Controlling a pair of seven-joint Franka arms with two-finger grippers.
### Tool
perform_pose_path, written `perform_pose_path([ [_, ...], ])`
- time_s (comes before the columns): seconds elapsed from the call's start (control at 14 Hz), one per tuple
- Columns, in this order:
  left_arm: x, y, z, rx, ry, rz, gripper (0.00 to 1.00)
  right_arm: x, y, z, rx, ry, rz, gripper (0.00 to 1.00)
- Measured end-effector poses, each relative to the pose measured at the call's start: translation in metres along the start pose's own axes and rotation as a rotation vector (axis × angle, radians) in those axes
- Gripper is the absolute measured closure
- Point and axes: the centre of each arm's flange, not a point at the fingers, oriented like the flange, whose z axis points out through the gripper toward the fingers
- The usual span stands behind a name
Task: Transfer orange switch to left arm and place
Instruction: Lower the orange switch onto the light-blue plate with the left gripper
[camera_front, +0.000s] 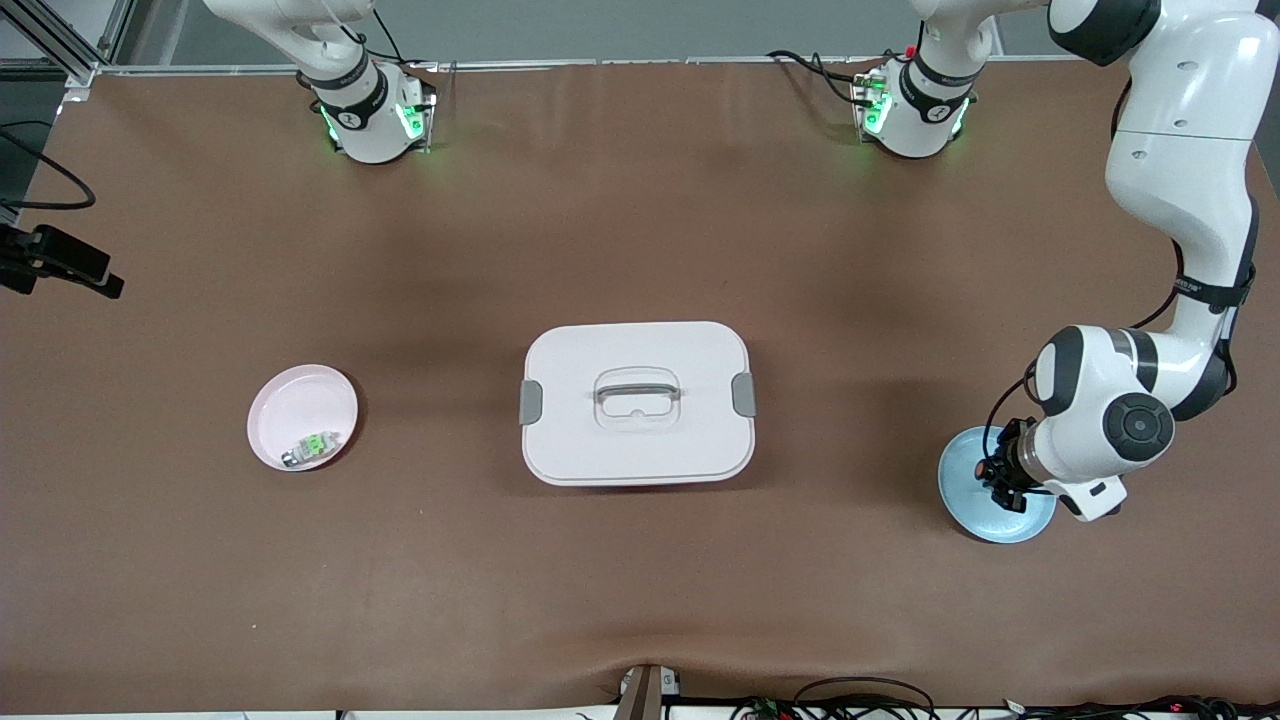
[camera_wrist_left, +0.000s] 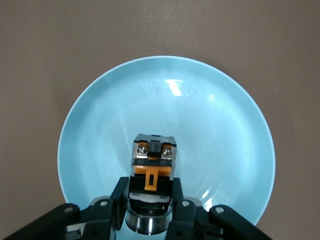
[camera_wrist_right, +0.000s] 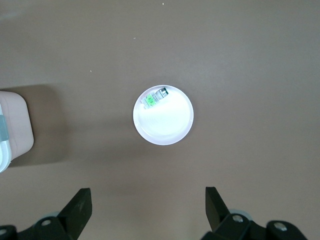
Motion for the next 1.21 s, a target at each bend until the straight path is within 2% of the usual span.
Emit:
perform_pose_path([
  [0.64, 0.002, -0.002, 0.015, 0.021, 0.021, 0.021, 0.62, -0.008, 0.0, -0.012, 0.003, 0.02, -0.002, 0.0],
  [1.0, 0.003, -0.001, 0.016, 0.019, 0.021, 0.021, 0.62, -0.01, -0.001, -0.011, 0.003, 0.009, -0.003, 0.0],
  [1.14, 0.003, -0.001, 0.015, 0.017, 0.022, 0.02, 0.59, -0.011, -0.001, -0.01, 0.003, 0.001, -0.003, 0.0],
  [1.21, 0.003, -0.001, 0.015, 0.017, 0.022, 0.02, 0.52, -0.012, -0.001, -0.011, 0.003, 0.002, -0.003, 0.0],
])
